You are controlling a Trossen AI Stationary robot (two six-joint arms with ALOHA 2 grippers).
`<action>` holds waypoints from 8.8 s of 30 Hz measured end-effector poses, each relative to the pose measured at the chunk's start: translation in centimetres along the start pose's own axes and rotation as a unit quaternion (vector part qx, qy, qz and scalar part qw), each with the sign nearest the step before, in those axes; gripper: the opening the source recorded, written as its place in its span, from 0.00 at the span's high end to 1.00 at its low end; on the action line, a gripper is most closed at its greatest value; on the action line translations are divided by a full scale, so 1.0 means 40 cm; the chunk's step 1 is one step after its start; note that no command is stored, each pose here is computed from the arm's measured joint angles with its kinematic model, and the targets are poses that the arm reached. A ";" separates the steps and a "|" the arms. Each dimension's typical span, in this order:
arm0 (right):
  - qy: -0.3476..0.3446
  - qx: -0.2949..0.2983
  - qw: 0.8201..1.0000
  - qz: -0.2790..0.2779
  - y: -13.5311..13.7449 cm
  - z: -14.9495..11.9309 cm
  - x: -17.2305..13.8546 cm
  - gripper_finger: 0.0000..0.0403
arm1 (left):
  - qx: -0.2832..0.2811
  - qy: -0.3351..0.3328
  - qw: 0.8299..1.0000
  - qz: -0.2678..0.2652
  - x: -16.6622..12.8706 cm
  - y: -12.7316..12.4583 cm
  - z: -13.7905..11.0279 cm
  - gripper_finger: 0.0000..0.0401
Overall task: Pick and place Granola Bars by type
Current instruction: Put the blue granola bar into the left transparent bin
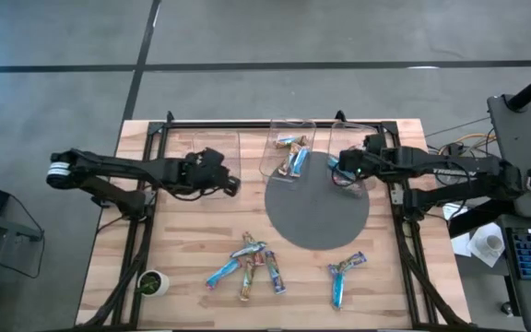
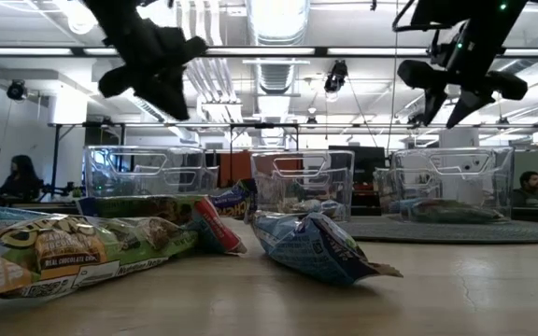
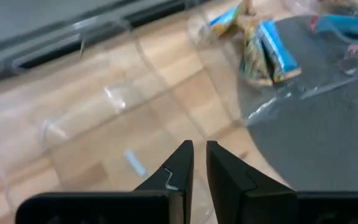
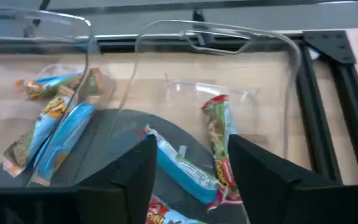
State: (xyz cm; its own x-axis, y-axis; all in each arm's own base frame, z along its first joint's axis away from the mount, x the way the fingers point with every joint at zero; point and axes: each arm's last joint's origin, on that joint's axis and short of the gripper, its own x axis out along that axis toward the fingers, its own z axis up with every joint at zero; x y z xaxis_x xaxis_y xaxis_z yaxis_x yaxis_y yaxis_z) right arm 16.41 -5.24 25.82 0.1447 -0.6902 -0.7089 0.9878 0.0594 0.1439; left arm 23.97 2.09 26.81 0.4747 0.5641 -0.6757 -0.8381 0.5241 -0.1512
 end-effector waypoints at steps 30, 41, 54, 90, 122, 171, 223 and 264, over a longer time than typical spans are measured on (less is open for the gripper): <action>0.225 -0.284 0.879 0.309 0.061 -0.075 -0.041 0.52 | -0.100 0.155 0.965 -0.188 -0.034 -0.031 -0.104 0.93; 0.201 -0.339 0.858 0.330 0.065 -0.074 -0.042 0.53 | -0.187 0.139 0.956 -0.177 -0.090 -0.079 -0.180 0.93; 0.253 -0.366 0.803 0.396 0.074 -0.119 -0.087 0.53 | -0.214 0.161 0.945 -0.189 -0.122 -0.091 -0.212 0.93; 0.213 -0.186 0.849 0.446 0.327 -0.200 -0.135 0.53 | 0.126 0.160 0.941 -0.269 -0.088 -0.164 -0.372 0.93; 0.071 -0.418 0.770 0.476 0.109 -0.043 -0.235 0.53 | -0.146 0.058 0.946 -0.282 -0.129 -0.317 -0.267 0.93; 0.018 -0.275 0.873 0.403 0.136 0.059 -0.141 0.53 | 0.011 0.037 0.986 -0.161 -0.012 -0.228 -0.182 0.68; 0.011 -0.335 0.859 0.387 0.129 0.033 -0.114 0.53 | 0.331 0.162 0.923 -0.108 -0.037 -0.330 -0.460 0.67; 0.012 -0.334 0.859 0.387 0.129 0.033 -0.114 0.53 | 0.193 0.146 0.965 -0.100 -0.066 -0.313 -0.403 0.93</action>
State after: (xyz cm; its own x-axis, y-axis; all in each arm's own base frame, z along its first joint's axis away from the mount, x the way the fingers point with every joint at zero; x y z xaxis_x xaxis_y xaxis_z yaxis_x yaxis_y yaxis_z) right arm 20.78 -2.75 30.70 0.7672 -0.2429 -0.5936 0.4062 0.9003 0.1566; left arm 28.88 -16.26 18.87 0.4733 0.2532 -0.8437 -0.5486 0.8341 -0.0574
